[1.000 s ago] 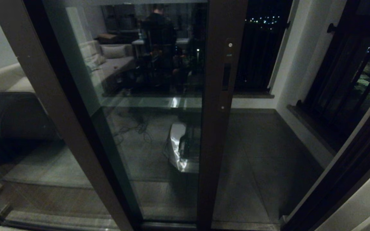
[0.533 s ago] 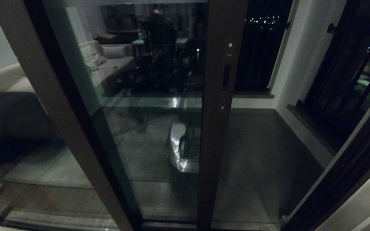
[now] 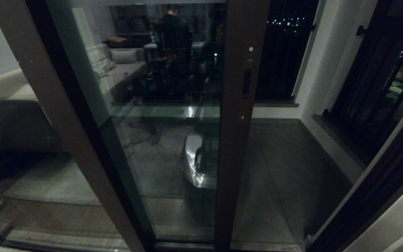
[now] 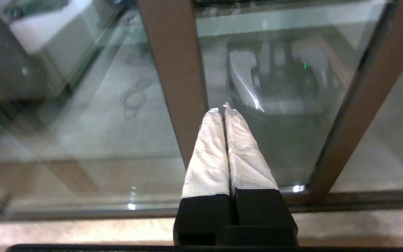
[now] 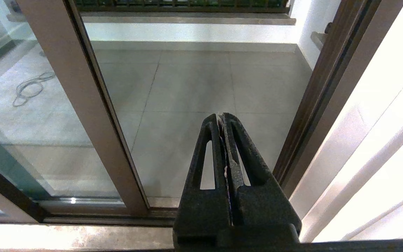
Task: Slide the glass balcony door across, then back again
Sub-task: Open the slid door
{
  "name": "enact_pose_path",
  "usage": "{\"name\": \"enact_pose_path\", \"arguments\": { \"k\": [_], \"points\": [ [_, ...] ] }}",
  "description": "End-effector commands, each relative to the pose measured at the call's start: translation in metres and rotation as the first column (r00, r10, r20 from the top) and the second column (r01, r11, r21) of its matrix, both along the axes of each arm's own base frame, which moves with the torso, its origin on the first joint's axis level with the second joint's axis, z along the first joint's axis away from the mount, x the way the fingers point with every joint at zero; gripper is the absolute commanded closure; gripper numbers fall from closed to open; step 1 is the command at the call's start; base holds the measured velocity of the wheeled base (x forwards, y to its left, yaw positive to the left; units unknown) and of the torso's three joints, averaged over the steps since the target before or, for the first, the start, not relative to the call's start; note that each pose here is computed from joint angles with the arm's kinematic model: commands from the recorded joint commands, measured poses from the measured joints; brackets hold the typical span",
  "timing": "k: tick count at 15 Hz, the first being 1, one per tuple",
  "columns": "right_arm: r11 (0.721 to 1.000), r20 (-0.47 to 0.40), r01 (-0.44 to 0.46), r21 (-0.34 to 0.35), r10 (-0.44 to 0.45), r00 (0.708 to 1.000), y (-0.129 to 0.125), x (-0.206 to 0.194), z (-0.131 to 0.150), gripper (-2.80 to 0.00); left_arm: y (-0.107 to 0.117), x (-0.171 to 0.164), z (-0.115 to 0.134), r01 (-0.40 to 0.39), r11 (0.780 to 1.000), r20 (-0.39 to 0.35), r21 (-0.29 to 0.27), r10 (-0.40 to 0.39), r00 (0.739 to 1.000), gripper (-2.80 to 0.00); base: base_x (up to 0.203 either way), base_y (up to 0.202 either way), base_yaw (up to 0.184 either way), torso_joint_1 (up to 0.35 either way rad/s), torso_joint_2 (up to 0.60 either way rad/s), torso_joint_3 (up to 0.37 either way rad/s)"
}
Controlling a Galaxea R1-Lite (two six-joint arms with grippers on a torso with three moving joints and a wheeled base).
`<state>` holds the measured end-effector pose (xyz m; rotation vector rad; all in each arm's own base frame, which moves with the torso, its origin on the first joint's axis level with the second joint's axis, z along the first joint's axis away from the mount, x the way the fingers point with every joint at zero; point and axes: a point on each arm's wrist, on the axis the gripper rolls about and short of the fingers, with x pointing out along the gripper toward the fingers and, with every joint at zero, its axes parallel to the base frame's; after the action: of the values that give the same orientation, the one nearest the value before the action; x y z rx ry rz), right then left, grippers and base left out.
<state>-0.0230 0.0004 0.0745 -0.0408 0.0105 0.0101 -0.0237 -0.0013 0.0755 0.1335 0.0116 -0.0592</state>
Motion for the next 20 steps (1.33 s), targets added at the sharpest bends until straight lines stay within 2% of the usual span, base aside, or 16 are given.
{"name": "enact_pose_path", "arguments": {
  "k": [1, 2, 4, 6, 9, 11, 12, 13, 14, 16, 18, 20],
  "points": [
    [1.0, -0.002, -0.001, -0.001, 0.001, 1.0, 0.0, 0.0, 0.0, 0.0, 0.0, -0.004, 0.022, 0.015, 1.0, 0.049, 0.013, -0.015, 0.999, 0.0, 0.0, 0.0, 0.0, 0.0, 0.0, 0.0],
    [1.0, -0.002, -0.001, -0.001, 0.001, 1.0, 0.0, 0.0, 0.0, 0.0, -0.001, -0.005, 0.042, 0.034, 0.999, 0.065, 0.013, -0.035, 0.997, 0.0, 0.0, 0.0, 0.0, 0.0, 0.0, 0.0],
    [1.0, -0.002, -0.001, -0.001, 0.001, 1.0, 0.0, 0.0, 0.0, 0.0, -0.002, 0.001, 0.1, 0.081, 0.997, 0.081, 0.0, -0.081, 0.993, 0.0, 0.0, 0.0, 0.0, 0.0, 0.0, 0.0],
    [1.0, -0.002, -0.001, -0.001, 0.001, 1.0, 0.0, 0.0, 0.0, 0.0, -0.003, 0.022, 0.152, 0.144, 0.989, 0.068, -0.019, -0.142, 0.987, 0.0, 0.0, 0.0, 0.0, 0.0, 0.0, 0.0],
    [1.0, -0.002, -0.001, -0.001, 0.001, 1.0, 0.0, 0.0, 0.0, 0.0, -0.006, 0.076, 0.215, 0.246, 0.967, 0.024, -0.071, -0.244, 0.969, 0.0, 0.0, 0.0, 0.0, 0.0, 0.0, 0.0],
    [1.0, -0.002, -0.001, -0.001, 0.001, 1.0, 0.0, 0.0, 0.0, 0.0, -0.013, 0.123, 0.248, 0.316, 0.937, -0.002, -0.148, -0.32, 0.947, 0.0, 0.0, 0.0, 0.0, 0.0, 0.0, 0.0],
    [1.0, -0.002, -0.001, -0.001, 0.001, 1.0, 0.0, 0.0, 0.0, 0.0, -0.025, 0.146, 0.26, 0.358, 0.914, -0.017, -0.194, -0.368, 0.93, 0.0, 0.0, 0.0, 0.0, 0.0, 0.0, 0.0],
    [1.0, -0.002, -0.001, -0.001, 0.001, 1.0, 0.0, 0.0, 0.0, 0.0, -0.044, 0.163, 0.269, 0.401, 0.886, -0.025, -0.232, -0.418, 0.908, 0.0, 0.0, 0.0, 0.0, 0.0, 0.0, 0.0],
    [1.0, -0.002, -0.001, -0.001, 0.001, 1.0, 0.0, 0.0, 0.0, 0.0, -0.067, 0.186, 0.274, 0.412, 0.869, -0.047, -0.274, -0.44, 0.897, 0.0, 0.0, 0.0, 0.0, 0.0, 0.0, 0.0],
    [1.0, -0.002, -0.001, -0.001, 0.001, 1.0, 0.0, 0.0, 0.0, 0.0, -0.111, 0.232, 0.278, 0.401, 0.854, -0.058, -0.332, -0.442, 0.895, 0.0, 0.0, 0.0, 0.0, 0.0, 0.0, 0.0],
    [1.0, -0.002, -0.001, -0.001, 0.001, 1.0, 0.0, 0.0, 0.0, 0.0, -0.149, 0.265, 0.275, 0.41, 0.837, -0.051, -0.362, -0.457, 0.888, 0.0, 0.0, 0.0, 0.0, 0.0, 0.0, 0.0],
    [1.0, -0.002, -0.001, -0.001, 0.001, 1.0, 0.0, 0.0, 0.0, 0.0, -0.19, 0.285, 0.269, 0.453, 0.807, -0.04, -0.38, -0.503, 0.863, 0.0, 0.0, 0.0, 0.0, 0.0, 0.0, 0.0]
  ]
}}
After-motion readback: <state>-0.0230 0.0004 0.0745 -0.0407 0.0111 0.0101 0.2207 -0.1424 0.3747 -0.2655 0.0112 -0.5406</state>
